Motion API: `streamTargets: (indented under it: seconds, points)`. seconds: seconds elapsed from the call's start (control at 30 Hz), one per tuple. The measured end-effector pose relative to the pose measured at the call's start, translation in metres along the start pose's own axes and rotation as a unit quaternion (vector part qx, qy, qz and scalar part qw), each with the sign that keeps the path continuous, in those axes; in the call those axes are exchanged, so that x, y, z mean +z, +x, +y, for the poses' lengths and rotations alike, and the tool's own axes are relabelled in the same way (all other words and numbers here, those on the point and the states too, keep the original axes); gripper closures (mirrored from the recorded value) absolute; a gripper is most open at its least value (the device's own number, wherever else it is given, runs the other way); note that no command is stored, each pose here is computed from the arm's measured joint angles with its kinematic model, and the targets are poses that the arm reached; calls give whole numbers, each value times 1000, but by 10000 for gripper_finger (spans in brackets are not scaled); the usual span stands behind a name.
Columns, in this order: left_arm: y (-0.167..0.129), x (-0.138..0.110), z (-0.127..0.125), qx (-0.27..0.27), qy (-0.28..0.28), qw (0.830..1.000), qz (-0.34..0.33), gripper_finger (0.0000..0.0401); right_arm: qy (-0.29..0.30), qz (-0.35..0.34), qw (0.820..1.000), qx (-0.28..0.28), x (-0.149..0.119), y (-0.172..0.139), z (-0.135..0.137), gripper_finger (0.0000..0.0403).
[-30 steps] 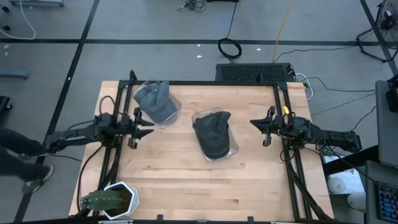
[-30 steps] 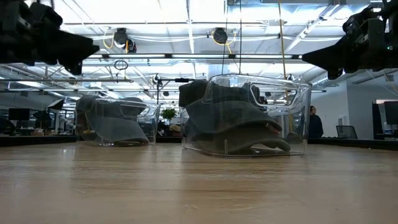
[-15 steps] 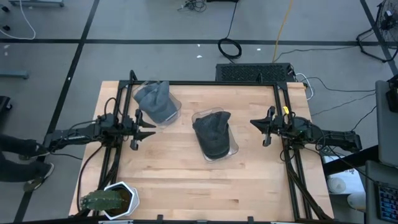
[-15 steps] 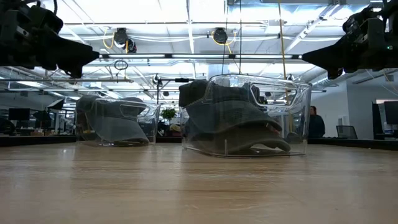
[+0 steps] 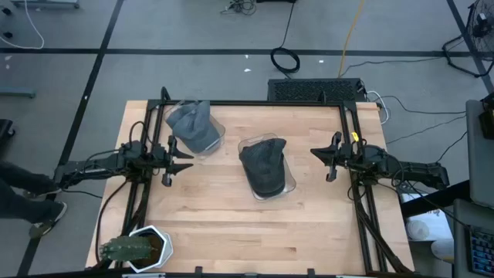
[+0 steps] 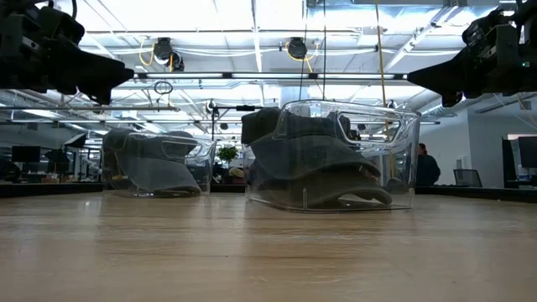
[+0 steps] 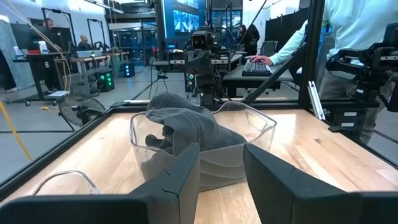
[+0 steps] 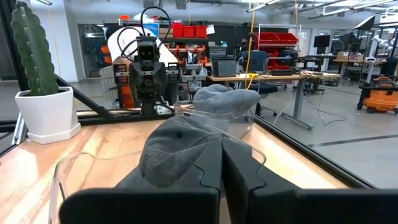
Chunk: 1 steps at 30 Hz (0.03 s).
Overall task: Pick & Place hat
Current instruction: Return to Home Position
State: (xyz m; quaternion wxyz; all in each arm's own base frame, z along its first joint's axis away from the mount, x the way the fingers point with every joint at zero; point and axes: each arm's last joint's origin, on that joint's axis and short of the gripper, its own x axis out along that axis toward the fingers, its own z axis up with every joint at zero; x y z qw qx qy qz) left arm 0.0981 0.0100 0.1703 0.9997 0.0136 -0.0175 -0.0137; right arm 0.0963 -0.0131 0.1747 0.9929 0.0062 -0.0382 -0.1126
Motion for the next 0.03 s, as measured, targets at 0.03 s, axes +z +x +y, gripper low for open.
streamTargets:
  seconds: [0.03]
  points:
    - [0, 0, 0, 0, 0, 1000, 0, 270, 0, 0, 1000, 0, 0, 0, 0, 403]
